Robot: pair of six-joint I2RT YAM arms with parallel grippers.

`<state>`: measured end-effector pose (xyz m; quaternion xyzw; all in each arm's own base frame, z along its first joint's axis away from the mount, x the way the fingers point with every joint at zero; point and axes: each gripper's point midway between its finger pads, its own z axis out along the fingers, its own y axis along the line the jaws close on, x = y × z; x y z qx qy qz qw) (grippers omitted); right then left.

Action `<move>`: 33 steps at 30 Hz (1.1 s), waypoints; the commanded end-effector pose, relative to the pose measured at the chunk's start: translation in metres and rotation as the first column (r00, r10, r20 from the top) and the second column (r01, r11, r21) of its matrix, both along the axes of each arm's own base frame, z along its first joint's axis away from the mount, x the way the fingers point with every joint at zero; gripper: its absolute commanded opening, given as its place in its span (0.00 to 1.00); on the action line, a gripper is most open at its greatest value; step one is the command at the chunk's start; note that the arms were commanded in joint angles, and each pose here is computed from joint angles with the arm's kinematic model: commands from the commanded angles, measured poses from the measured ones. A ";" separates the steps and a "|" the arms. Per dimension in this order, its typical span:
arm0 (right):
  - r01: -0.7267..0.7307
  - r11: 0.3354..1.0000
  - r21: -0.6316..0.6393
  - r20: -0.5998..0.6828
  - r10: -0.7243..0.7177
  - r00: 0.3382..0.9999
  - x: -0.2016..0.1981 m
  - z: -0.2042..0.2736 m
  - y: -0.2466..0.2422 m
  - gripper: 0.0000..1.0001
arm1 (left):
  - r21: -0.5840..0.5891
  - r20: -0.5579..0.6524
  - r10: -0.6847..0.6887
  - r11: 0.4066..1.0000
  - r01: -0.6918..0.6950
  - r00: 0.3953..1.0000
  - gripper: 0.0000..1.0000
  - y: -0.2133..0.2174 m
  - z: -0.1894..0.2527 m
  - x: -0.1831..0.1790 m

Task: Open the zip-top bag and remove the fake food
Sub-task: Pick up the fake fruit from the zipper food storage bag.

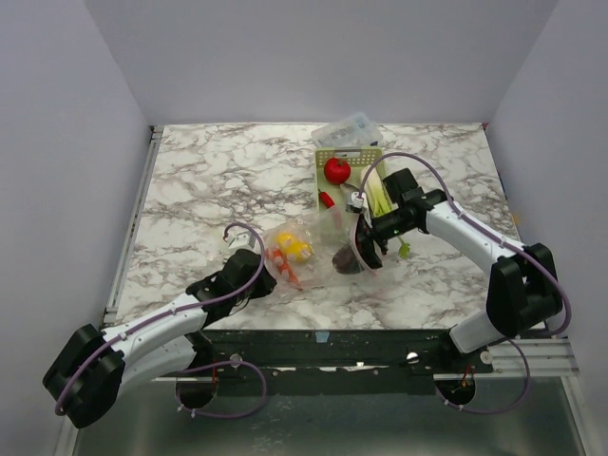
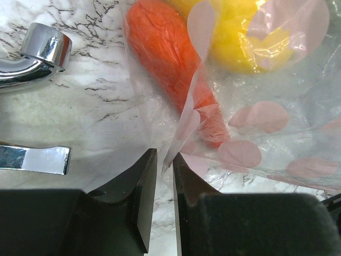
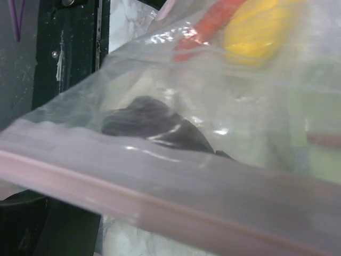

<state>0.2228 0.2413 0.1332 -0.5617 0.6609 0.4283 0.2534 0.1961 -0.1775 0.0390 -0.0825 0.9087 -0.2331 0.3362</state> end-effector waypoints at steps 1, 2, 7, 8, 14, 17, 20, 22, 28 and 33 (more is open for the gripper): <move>-0.028 0.999 0.019 0.029 0.028 0.999 -0.003 0.015 -0.004 0.50 | -0.011 -0.004 -0.015 1.000 0.015 1.000 0.20 0.000 0.000 -0.002; -0.021 1.000 0.009 0.040 0.021 0.999 -0.001 0.014 -0.005 0.50 | -0.014 -0.004 -0.016 1.000 0.016 1.000 0.20 -0.001 0.000 -0.002; -0.005 1.000 -0.028 0.086 0.008 0.996 0.002 0.013 -0.012 0.50 | -0.034 -0.003 -0.033 0.999 0.033 0.999 0.21 -0.004 0.002 -0.002; -0.013 0.999 -0.031 0.097 0.016 0.995 0.002 0.014 -0.013 0.50 | -0.037 -0.002 -0.036 0.999 0.036 0.999 0.21 -0.005 0.003 -0.002; -0.001 0.999 -0.055 0.151 0.009 0.988 0.004 0.016 -0.020 0.49 | -0.044 -0.004 -0.040 0.998 0.040 0.999 0.21 -0.007 0.004 0.000; -0.013 0.999 -0.040 0.160 0.019 0.987 0.001 0.020 -0.020 0.49 | -0.056 0.001 -0.051 0.997 0.051 0.999 0.21 -0.009 0.007 0.000; -0.062 0.998 -0.017 0.140 0.064 0.988 -0.009 0.020 -0.019 0.49 | -0.102 0.044 -0.087 0.991 0.091 0.995 0.23 -0.018 0.019 0.001; -0.073 0.997 -0.017 0.145 0.075 0.987 -0.010 0.020 -0.020 0.49 | -0.131 0.083 -0.100 0.985 0.111 0.991 0.23 -0.021 0.031 0.002; 0.041 0.999 -0.033 0.231 -0.033 0.972 0.013 0.031 -0.028 0.49 | -0.142 0.142 -0.092 0.983 0.113 0.986 0.28 -0.017 0.052 0.003; 0.035 0.999 0.016 0.230 -0.037 0.973 0.005 0.047 -0.039 0.49 | -0.136 0.143 -0.090 0.985 0.109 0.986 0.33 -0.012 0.052 0.000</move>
